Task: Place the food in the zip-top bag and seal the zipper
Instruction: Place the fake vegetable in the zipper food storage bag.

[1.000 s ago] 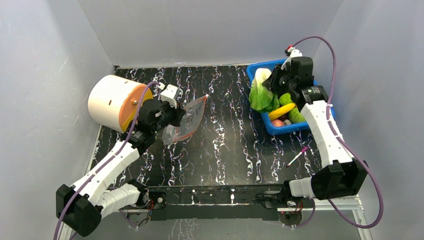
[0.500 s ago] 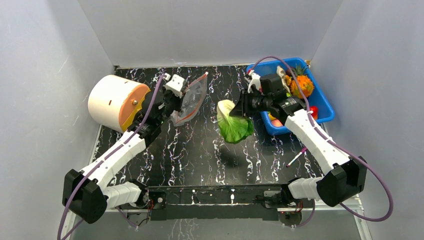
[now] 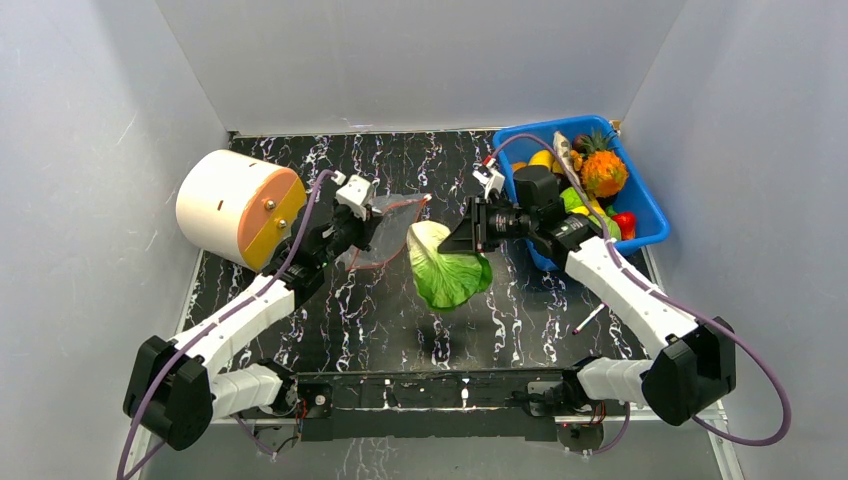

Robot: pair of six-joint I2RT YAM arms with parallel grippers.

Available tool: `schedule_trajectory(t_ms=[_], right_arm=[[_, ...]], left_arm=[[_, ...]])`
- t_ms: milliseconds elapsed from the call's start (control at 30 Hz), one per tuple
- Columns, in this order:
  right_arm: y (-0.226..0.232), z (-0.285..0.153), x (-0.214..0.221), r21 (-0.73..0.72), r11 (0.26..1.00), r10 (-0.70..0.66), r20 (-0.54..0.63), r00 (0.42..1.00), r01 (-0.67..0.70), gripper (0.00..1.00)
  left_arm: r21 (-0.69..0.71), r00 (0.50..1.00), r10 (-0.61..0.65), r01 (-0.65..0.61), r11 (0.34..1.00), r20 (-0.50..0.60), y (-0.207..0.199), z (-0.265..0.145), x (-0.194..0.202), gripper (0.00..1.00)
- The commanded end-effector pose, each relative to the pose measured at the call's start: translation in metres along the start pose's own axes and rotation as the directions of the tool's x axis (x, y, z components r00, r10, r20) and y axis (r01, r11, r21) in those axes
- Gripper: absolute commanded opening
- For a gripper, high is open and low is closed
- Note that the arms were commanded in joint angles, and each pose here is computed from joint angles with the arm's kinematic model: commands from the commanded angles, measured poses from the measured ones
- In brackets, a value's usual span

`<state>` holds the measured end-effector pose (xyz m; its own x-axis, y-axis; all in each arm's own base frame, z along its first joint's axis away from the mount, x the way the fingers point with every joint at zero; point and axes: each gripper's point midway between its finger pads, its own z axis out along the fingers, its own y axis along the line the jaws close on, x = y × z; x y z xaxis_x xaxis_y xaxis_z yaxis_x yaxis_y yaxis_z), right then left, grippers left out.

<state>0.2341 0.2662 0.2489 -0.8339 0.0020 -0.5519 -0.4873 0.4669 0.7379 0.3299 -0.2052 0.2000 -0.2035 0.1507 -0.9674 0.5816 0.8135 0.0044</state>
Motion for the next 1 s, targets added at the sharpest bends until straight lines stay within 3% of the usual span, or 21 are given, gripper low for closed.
schedule_trajectory(t_ms=[0, 167, 600, 767, 967], right_arm=[[0.045, 0.004, -0.012, -0.199, 0.980, 0.014, 0.055, 0.998, -0.003, 0.00], [0.036, 0.024, -0.003, -0.222, 0.973, 0.075, 0.022, 0.997, -0.068, 0.00], [-0.015, 0.064, 0.022, -0.107, 0.970, 0.213, -0.050, 0.976, -0.218, 0.00], [-0.019, 0.063, 0.012, -0.058, 0.966, 0.252, 0.010, 0.968, -0.251, 0.00], [0.000, 0.059, -0.009, -0.137, 0.955, 0.277, 0.105, 0.955, -0.262, 0.00]], left_arm=[[0.076, 0.991, -0.095, 0.088, 0.993, 0.096, -0.017, -0.009, -0.021, 0.00], [0.139, 0.991, -0.101, 0.088, 0.986, 0.085, -0.028, -0.009, -0.019, 0.00], [0.332, 0.976, -0.157, 0.099, 0.938, 0.153, -0.063, -0.031, -0.044, 0.00], [0.372, 0.974, -0.167, 0.100, 0.923, 0.152, -0.071, -0.034, -0.045, 0.00], [0.404, 0.974, -0.187, 0.121, 0.907, 0.126, -0.077, -0.033, -0.035, 0.00]])
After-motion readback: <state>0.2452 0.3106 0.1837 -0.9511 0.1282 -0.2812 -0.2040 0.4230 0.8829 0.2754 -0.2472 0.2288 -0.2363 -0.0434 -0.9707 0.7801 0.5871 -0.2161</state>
